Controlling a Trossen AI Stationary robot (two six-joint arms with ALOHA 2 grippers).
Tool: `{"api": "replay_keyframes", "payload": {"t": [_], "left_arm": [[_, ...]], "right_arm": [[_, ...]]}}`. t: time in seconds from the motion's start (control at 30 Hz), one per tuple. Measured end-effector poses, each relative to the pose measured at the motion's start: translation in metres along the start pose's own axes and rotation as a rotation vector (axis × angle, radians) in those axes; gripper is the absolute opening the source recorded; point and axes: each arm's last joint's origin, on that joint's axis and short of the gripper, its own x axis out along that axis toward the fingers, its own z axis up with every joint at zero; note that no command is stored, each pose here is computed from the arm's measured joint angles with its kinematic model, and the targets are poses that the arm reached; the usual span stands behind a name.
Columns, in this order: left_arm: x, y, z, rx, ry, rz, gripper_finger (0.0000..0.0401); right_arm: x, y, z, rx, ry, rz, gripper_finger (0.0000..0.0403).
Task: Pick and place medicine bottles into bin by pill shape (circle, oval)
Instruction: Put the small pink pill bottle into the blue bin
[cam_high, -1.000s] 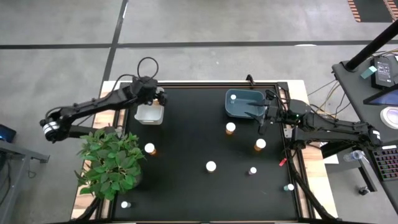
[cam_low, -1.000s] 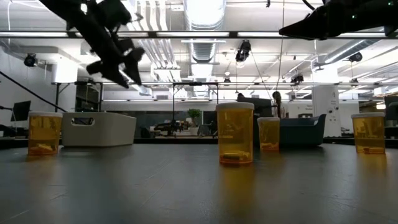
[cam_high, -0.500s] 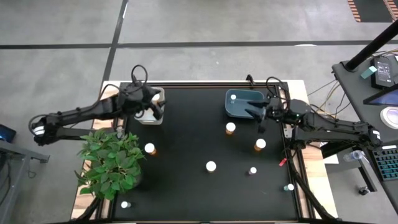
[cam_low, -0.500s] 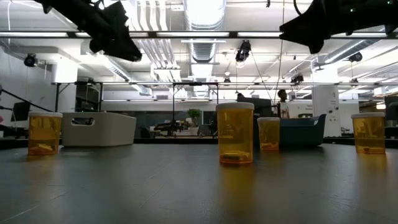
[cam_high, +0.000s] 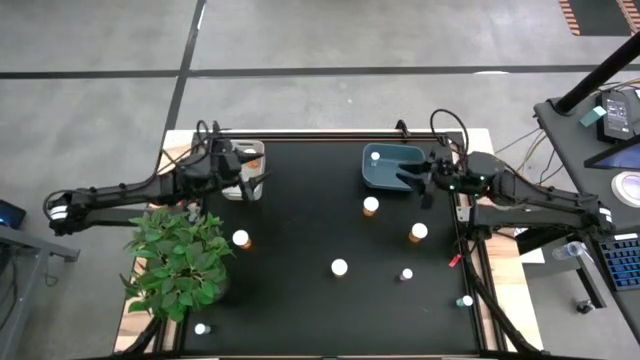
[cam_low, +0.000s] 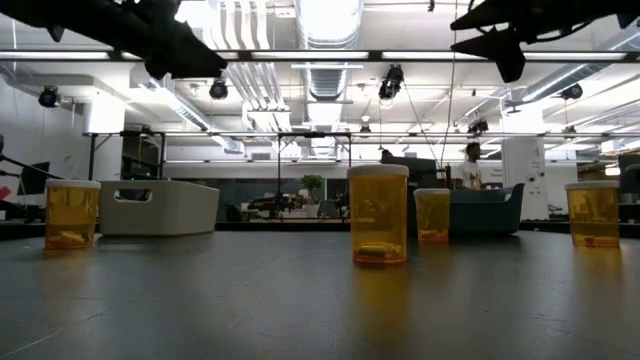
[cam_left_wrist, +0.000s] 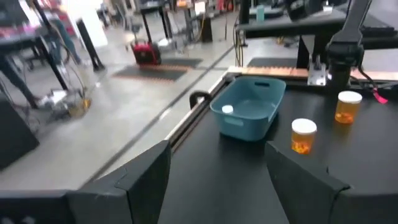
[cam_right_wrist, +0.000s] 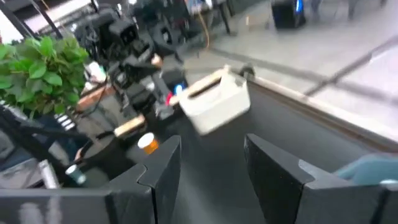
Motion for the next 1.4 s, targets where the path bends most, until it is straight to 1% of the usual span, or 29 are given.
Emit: {"api": "replay_keyframes", "payload": {"t": [0.13, 0.2, 0.43, 0.63, 0.8, 1.0, 1.2, 1.3, 1.4], "left_arm": [[-0.002, 0.000, -0.005, 0.011, -0.051, 0.006, 0.0245], [-0.004, 0.000, -0.004, 0.019, -0.076, 0.010, 0.0245], [-0.006, 0.001, -0.004, 0.015, -0.086, 0.012, 0.0245], [-0.005, 0.001, -0.005, 0.016, -0.080, 0.011, 0.0245], [-0.003, 0.000, -0.006, 0.016, -0.073, 0.011, 0.0245], [-0.004, 0.000, -0.006, 0.016, -0.073, 0.011, 0.0245], [-0.004, 0.000, -0.007, 0.017, -0.071, 0.011, 0.0245], [-0.004, 0.000, -0.007, 0.014, -0.069, 0.010, 0.0245], [-0.004, 0.000, -0.007, 0.013, -0.070, 0.011, 0.0245]], "right_arm": [[0.006, 0.004, 0.007, 0.116, 0.129, -0.014, 0.0169], [0.010, 0.006, 0.009, 0.167, 0.203, -0.040, 0.0169], [0.027, 0.010, 0.012, 0.337, 0.489, -0.183, 0.0169], [0.044, 0.025, 0.009, 0.457, 0.705, -0.272, 0.0169], [0.056, 0.049, 0.005, 0.525, 0.851, -0.350, 0.0169], [0.064, 0.088, -0.005, 0.560, 0.998, -0.426, 0.0169], [0.067, 0.128, -0.033, 0.566, 1.108, -0.475, 0.0169], [0.063, 0.145, -0.050, 0.560, 1.156, -0.510, 0.0169], [0.055, 0.160, -0.066, 0.558, 1.197, -0.568, 0.0169]]}}
